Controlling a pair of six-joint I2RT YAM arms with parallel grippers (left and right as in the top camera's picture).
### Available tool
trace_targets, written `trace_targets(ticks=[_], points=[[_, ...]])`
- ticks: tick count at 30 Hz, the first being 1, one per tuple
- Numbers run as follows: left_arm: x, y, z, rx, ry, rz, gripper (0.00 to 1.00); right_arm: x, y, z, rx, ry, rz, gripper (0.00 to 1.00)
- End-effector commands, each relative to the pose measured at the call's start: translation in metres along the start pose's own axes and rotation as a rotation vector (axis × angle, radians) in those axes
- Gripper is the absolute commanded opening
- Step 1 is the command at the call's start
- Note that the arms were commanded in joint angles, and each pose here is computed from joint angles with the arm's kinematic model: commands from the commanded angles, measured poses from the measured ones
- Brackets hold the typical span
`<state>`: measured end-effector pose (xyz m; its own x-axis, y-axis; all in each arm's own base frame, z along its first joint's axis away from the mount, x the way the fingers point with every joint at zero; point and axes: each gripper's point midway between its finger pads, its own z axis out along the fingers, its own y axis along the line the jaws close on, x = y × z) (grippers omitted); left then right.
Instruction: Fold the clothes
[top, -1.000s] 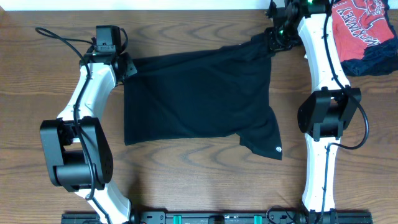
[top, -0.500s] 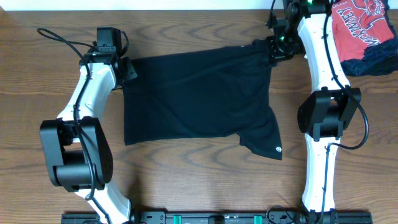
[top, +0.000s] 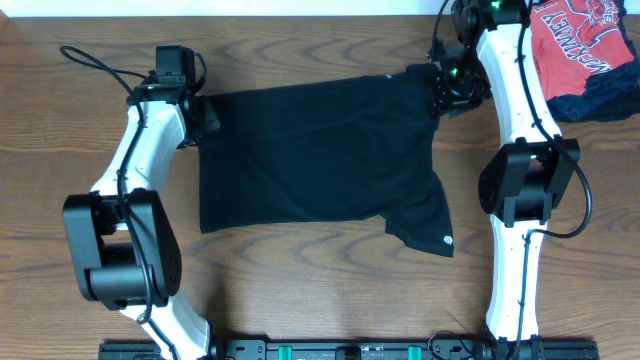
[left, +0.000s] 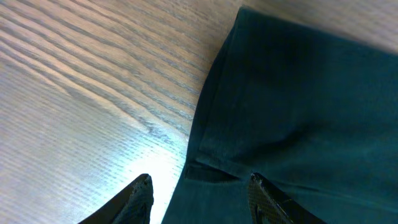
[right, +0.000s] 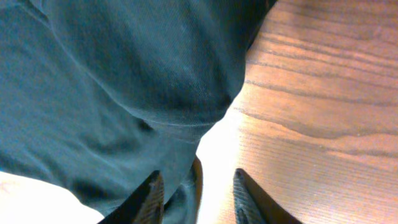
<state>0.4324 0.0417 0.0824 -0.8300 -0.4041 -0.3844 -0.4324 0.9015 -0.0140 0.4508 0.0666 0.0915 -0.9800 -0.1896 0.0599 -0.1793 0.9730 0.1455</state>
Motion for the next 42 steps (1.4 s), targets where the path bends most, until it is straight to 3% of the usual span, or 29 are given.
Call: trace_targets(ticks=[1,8,10,14,17,25,31,33,35,38,42], points=[[-0.018,0.005,-0.04,0.021,-0.093,-0.007,0.51,0.0,0.006,-0.015,0.01,-0.035,0.0,0.28],[-0.014,0.016,-0.11,0.05,-0.166,0.023,0.51,0.002,0.026,-0.08,0.022,-0.207,-0.007,0.26],[-0.006,0.014,-0.125,0.094,-0.155,-0.007,0.47,0.009,0.035,-0.106,0.028,-0.266,-0.027,0.28],[0.016,0.013,-0.139,0.136,-0.091,0.004,0.44,0.039,0.043,-0.148,0.081,-0.317,-0.047,0.47],[0.034,0.019,-0.136,0.111,-0.024,0.01,0.44,0.054,0.044,-0.16,0.098,-0.324,-0.044,0.49],[0.068,0.028,-0.115,0.073,0.091,-0.006,0.44,0.087,0.048,-0.147,0.09,-0.247,0.014,0.49],[0.081,0.034,-0.116,0.051,0.146,-0.001,0.44,0.118,0.046,-0.169,0.169,-0.329,0.091,0.51],[0.086,0.035,-0.116,0.044,0.163,0.0,0.44,0.13,0.051,-0.176,0.162,-0.37,0.099,0.56],[0.088,0.036,-0.115,0.041,0.169,-0.002,0.45,0.139,0.054,-0.174,0.155,-0.391,0.101,0.74],[0.091,0.037,-0.11,0.038,0.176,-0.002,0.45,0.151,0.053,-0.145,0.141,-0.36,0.118,0.8],[0.104,0.04,-0.095,0.027,0.2,0.001,0.45,0.157,0.062,-0.08,0.05,-0.264,0.109,0.77]])
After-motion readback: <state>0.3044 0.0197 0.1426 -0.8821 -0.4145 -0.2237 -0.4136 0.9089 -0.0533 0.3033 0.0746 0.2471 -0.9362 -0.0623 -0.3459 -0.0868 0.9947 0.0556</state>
